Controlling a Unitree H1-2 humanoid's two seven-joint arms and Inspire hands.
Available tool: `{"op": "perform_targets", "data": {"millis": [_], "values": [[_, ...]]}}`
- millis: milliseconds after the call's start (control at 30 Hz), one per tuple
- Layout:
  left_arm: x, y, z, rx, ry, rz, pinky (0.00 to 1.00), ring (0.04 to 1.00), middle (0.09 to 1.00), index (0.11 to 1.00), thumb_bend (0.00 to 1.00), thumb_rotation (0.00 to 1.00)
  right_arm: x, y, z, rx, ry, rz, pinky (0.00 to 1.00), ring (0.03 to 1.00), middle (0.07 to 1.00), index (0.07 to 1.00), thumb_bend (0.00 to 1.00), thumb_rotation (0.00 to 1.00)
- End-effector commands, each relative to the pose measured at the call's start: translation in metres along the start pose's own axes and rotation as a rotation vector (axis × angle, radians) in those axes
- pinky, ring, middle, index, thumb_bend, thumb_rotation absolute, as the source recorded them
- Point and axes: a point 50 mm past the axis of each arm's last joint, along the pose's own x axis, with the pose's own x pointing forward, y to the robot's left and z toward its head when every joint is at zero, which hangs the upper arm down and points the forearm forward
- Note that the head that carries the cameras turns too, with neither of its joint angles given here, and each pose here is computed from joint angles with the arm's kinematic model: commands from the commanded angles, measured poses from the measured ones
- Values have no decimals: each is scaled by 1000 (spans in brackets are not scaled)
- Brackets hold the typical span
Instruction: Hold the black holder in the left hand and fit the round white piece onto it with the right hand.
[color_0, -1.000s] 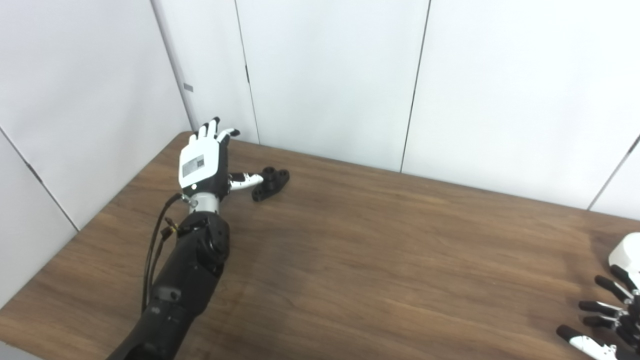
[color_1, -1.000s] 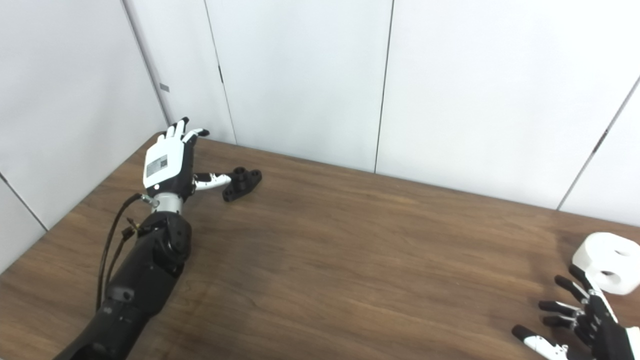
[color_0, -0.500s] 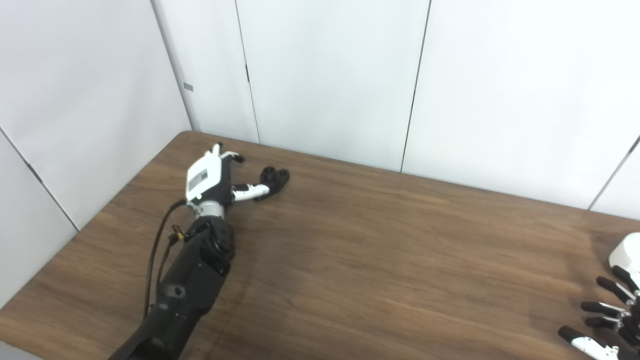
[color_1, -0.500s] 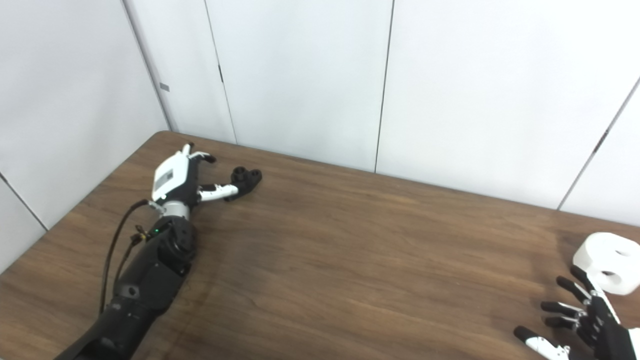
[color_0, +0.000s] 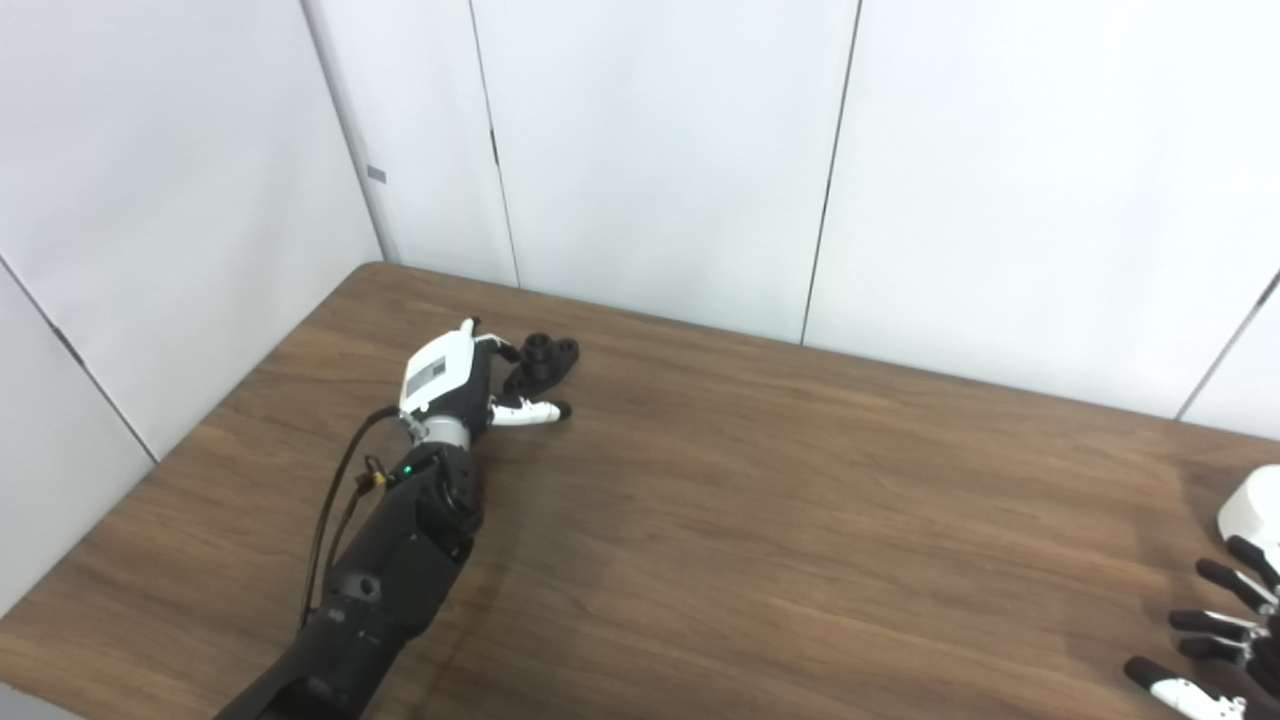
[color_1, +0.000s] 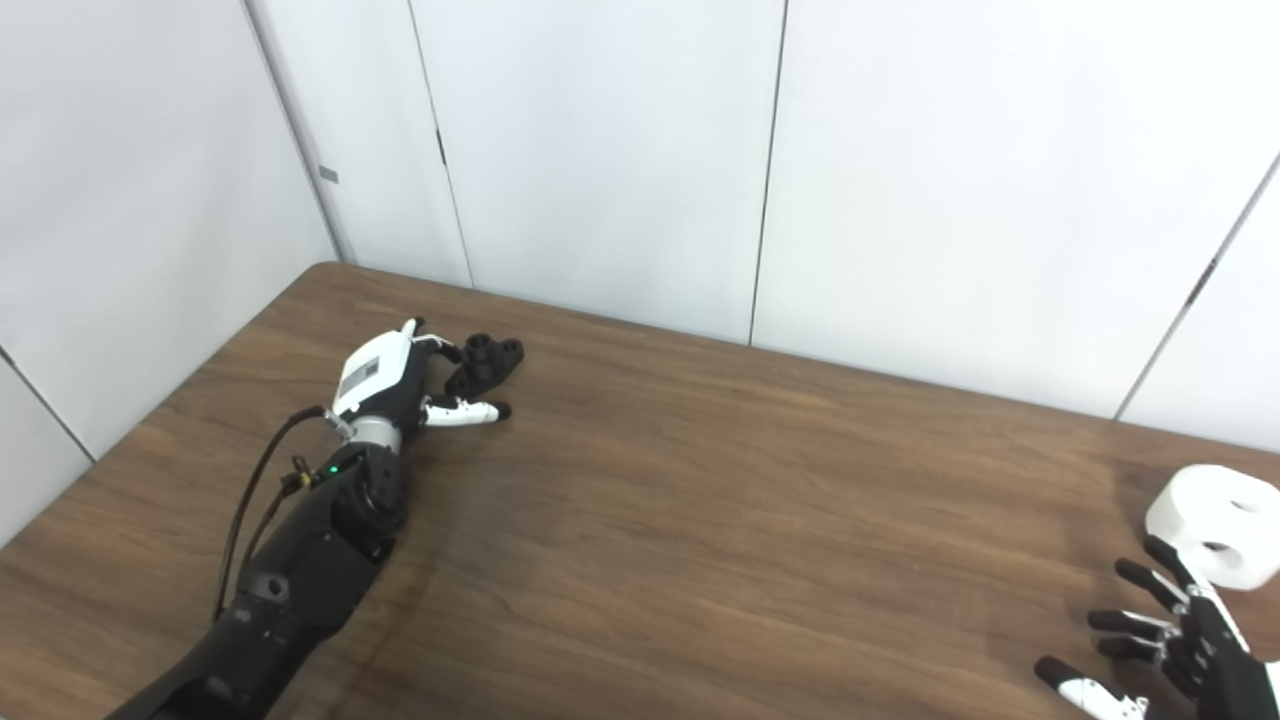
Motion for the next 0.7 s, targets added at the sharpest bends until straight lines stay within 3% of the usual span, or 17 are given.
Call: {"op": "perform_targets", "data": {"millis": [0, 200, 300, 667], "values": [[13, 19, 8, 26, -43, 86, 1000, 1000, 1000, 719, 1000, 333, 2, -10, 11, -25, -52, -19, 600, 629, 821, 878, 677, 65], [15, 8, 5, 98, -38, 118, 1000, 1000, 1000, 696, 972, 250, 1, -12, 10, -37, -45, -16, 601, 621, 819, 875, 678, 110], [15, 2, 4, 110, -32, 119, 1000, 1000, 1000, 701, 938, 244, 1, -12, 9, -45, -46, -14, 573, 615, 816, 875, 692, 159], [15, -8, 1, 109, -24, 106, 1000, 1000, 1000, 716, 926, 257, -4, -15, 9, -59, -40, -15, 613, 618, 827, 882, 645, 141]]}}
